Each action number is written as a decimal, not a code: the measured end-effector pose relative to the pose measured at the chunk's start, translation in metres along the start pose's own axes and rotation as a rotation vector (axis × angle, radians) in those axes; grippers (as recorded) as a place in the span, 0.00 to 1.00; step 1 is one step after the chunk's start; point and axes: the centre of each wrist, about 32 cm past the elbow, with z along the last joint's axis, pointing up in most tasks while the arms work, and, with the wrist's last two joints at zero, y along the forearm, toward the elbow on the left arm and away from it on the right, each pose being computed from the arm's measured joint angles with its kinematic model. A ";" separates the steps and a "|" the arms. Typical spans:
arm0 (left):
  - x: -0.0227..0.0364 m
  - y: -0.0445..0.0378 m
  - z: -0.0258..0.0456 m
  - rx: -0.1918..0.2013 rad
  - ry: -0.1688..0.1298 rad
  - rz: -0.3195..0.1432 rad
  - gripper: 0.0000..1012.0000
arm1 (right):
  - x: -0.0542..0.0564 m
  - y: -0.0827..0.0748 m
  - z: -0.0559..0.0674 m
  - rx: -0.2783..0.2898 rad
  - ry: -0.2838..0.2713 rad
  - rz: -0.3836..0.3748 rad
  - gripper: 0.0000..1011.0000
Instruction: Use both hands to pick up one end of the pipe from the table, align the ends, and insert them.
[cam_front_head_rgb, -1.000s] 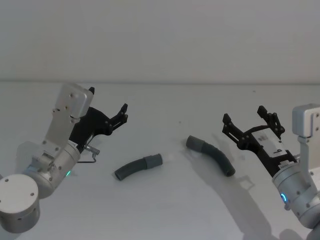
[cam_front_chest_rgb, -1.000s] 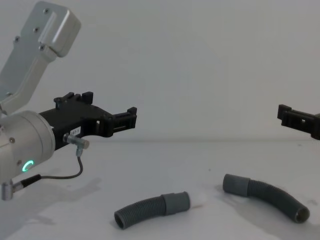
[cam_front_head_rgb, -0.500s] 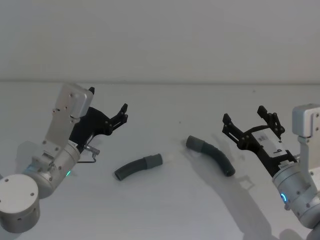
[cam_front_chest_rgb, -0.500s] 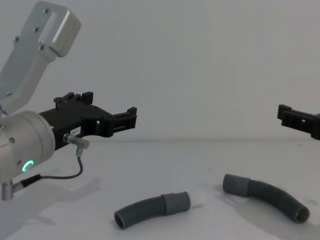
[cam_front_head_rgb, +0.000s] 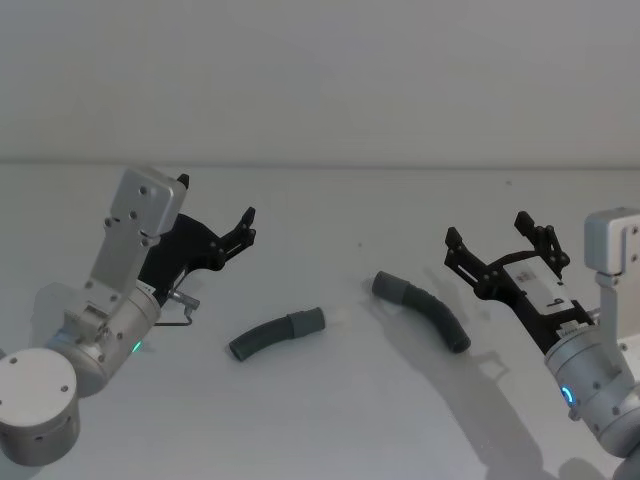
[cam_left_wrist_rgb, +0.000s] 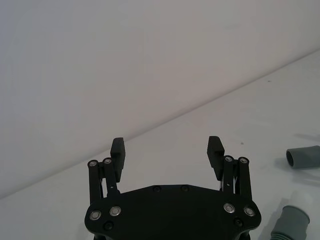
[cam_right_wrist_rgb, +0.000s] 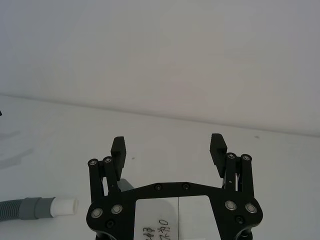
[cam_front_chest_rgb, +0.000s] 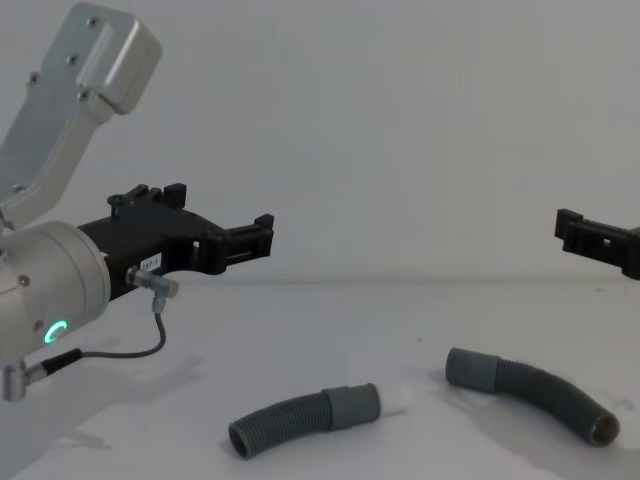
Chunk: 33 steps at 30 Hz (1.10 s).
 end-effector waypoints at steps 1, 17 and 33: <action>0.0000 0.0000 0.0000 0.000 0.000 0.000 0.99 | 0.000 0.000 0.000 0.000 0.000 0.000 0.99; 0.0006 -0.0008 0.0009 -0.002 0.000 -0.004 0.99 | 0.000 0.000 0.000 0.000 -0.001 0.001 0.99; 0.0143 -0.0090 0.0170 0.005 0.003 -0.143 0.99 | 0.026 0.008 0.013 -0.051 -0.026 0.135 0.99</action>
